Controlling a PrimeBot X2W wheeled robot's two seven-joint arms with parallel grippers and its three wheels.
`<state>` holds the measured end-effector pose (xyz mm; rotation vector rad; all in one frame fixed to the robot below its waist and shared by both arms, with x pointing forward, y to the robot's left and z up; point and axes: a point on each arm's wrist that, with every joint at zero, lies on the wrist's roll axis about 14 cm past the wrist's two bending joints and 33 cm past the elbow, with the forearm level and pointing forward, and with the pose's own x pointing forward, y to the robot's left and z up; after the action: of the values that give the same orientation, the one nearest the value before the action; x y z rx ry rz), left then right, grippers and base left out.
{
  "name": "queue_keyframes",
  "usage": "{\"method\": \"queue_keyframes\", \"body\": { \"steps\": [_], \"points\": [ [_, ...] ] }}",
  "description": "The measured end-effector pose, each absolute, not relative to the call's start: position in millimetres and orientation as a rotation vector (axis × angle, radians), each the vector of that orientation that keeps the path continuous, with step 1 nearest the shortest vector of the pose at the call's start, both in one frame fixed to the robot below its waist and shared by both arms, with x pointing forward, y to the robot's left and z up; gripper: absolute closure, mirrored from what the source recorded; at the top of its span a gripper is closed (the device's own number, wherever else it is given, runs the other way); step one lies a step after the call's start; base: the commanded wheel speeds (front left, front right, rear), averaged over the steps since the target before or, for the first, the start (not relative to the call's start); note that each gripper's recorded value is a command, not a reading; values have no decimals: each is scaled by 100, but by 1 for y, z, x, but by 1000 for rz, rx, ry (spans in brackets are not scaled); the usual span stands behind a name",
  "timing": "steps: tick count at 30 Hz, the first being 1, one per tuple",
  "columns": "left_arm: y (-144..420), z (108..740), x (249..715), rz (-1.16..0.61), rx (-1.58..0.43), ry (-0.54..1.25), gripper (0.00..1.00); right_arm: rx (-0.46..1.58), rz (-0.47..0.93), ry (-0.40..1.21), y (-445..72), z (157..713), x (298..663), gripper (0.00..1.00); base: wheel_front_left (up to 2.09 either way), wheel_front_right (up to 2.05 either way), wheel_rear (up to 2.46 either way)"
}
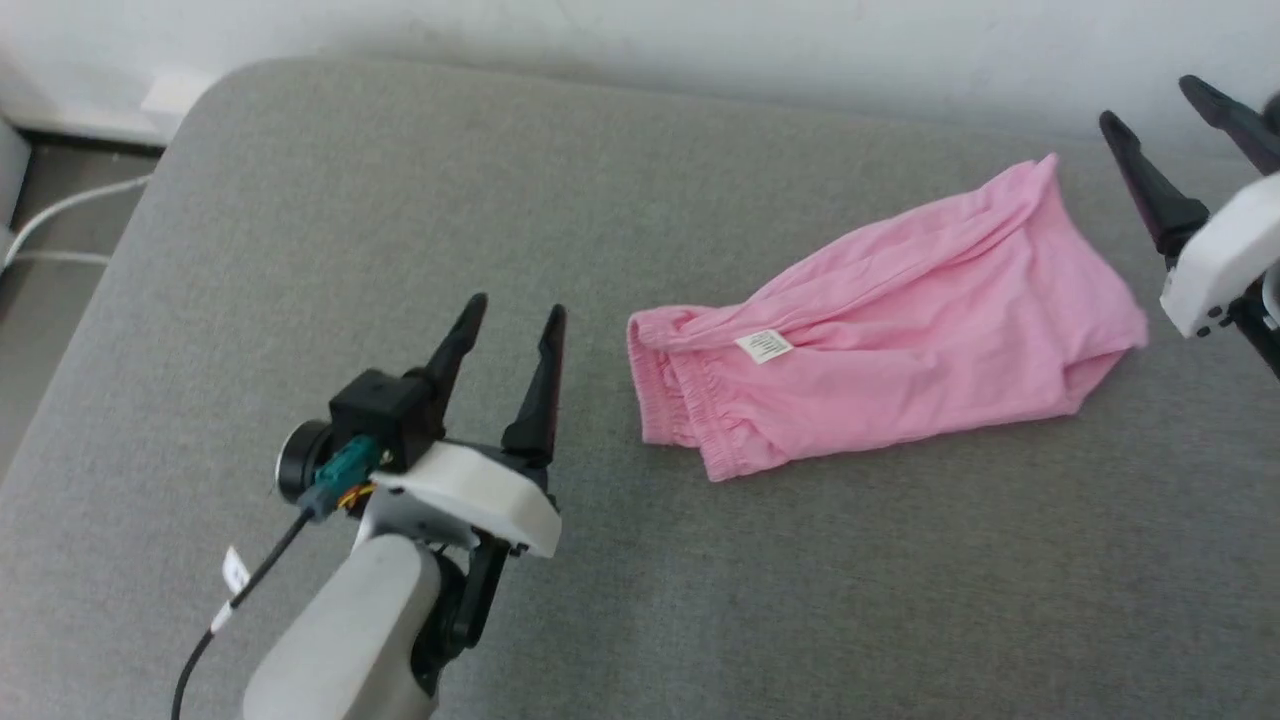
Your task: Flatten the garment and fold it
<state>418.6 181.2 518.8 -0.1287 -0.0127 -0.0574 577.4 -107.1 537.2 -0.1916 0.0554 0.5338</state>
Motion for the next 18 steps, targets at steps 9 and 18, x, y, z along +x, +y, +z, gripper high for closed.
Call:
{"method": "queue_keyframes", "body": {
  "steps": [9, 18],
  "points": [
    [172, 519, 393, -20, -126, -51, 0, -42, 392, -86, -151, 560, 528, 0, 0, 0, 0],
    [152, 501, 376, -34, -167, -9, 0, 41, 223, -187, -180, 556, 452, 0, 0, 0, 0]
  ]
}}
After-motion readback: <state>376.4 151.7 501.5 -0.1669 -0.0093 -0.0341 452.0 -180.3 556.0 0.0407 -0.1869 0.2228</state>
